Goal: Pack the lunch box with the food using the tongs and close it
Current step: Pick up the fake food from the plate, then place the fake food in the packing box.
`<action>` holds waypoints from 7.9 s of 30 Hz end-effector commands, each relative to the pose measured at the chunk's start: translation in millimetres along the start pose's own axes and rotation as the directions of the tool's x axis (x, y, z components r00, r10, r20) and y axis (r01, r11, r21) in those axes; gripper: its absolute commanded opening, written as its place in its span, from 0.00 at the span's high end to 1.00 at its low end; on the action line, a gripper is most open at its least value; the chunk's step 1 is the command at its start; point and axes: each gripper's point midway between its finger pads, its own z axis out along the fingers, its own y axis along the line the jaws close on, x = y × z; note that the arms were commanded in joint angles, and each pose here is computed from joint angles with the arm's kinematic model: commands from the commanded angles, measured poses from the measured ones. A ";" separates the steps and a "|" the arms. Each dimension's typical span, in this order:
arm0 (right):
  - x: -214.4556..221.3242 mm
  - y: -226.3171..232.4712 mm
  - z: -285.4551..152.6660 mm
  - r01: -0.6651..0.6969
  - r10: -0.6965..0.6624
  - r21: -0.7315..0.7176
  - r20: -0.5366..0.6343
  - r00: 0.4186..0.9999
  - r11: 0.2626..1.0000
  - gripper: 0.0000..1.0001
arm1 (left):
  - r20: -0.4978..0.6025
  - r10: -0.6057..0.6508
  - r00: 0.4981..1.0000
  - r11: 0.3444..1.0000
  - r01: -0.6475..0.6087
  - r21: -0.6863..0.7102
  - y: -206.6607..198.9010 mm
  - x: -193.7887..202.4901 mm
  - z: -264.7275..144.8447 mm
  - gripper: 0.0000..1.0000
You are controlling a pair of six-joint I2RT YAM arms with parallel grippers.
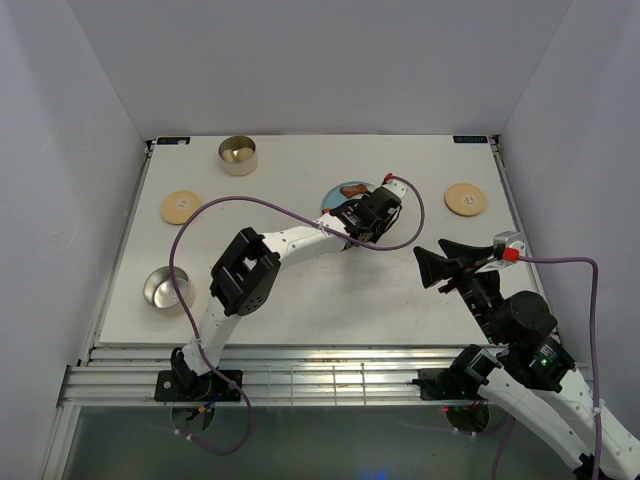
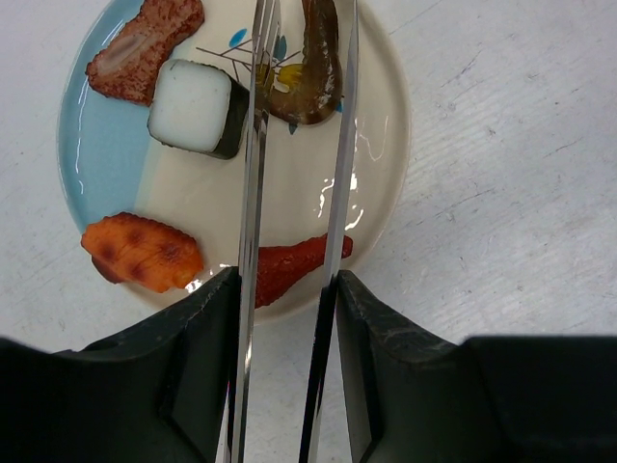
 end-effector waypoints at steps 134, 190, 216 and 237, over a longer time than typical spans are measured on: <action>-19.2 -1.7 -3.6 -0.018 0.017 0.009 0.076 0.997 1.000 0.30 | -0.052 -0.053 0.997 0.998 0.054 0.010 9.6 -31.7 -14.1 0.49; -18.2 -3.3 -2.7 -0.019 0.018 0.018 0.075 0.997 1.000 0.30 | -0.012 -0.082 0.997 0.997 0.082 -0.010 22.0 -47.7 -35.5 0.94; -16.2 -2.4 -1.5 -0.017 0.016 0.016 0.069 0.998 1.000 0.30 | 0.116 -0.237 0.965 0.912 0.262 -0.316 176.0 -84.6 -88.6 0.98; -12.8 -1.7 0.7 -0.012 0.011 0.014 0.055 0.998 1.000 0.30 | 0.191 -0.533 0.824 0.700 0.556 -0.448 417.3 -14.0 -59.0 0.98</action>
